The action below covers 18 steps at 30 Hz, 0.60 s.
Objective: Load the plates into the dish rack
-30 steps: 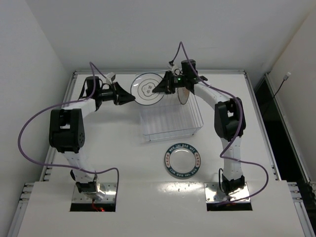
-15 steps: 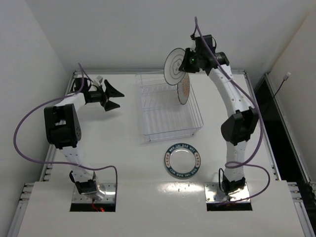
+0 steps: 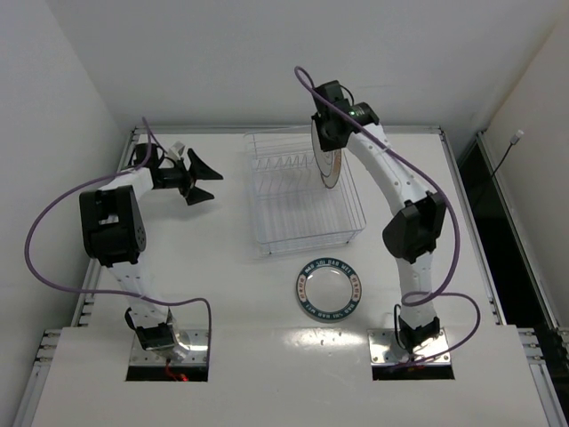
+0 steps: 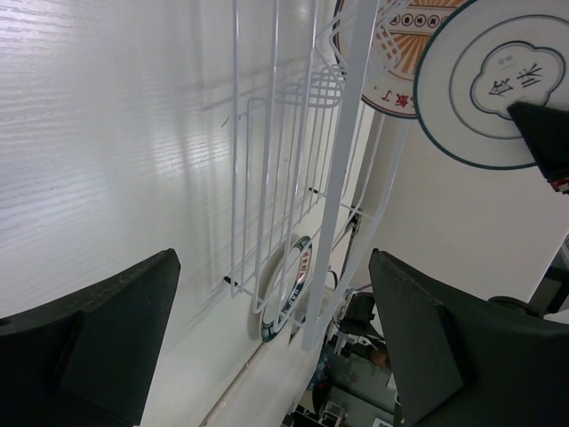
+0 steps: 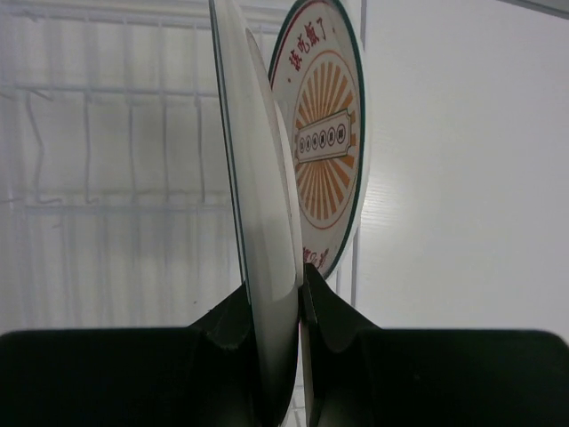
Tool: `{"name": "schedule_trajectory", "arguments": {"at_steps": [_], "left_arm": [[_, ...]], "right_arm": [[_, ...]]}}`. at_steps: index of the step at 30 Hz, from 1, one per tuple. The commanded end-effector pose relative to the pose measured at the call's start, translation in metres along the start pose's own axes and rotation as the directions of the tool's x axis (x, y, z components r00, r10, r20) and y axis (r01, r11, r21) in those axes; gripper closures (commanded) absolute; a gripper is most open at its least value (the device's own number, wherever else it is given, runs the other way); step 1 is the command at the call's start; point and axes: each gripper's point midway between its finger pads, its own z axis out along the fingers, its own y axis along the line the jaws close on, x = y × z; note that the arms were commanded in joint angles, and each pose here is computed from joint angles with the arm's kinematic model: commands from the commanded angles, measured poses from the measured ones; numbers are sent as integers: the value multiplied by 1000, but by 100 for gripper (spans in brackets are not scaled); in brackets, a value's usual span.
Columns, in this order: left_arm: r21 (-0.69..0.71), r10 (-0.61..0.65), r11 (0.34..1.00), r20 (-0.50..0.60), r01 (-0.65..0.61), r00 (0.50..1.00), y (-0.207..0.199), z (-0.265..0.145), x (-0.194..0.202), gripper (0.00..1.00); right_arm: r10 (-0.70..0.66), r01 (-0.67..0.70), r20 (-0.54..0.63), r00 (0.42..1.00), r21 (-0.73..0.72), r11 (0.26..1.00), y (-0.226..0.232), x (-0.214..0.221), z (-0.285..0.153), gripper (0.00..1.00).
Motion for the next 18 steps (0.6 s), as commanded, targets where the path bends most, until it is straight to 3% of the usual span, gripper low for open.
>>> {"name": "schedule_trajectory", "arguments": {"at_steps": [1,13,18], "left_arm": [[-1,12,1000,13,-12,1000,6,-7,-4,14],[-23,-9,1000,2,9,1000,20,-7,2,14],[-26,-21,999,6,21,1000,22,-10,1,14]], "right_arm": [[-46,44,16,999,121,992,-16,-4,7,100],[-63,74,-83,995,143,987,-6,27,52,100],[-45,56,-117,992,94,994,-1,38,70,90]]}}
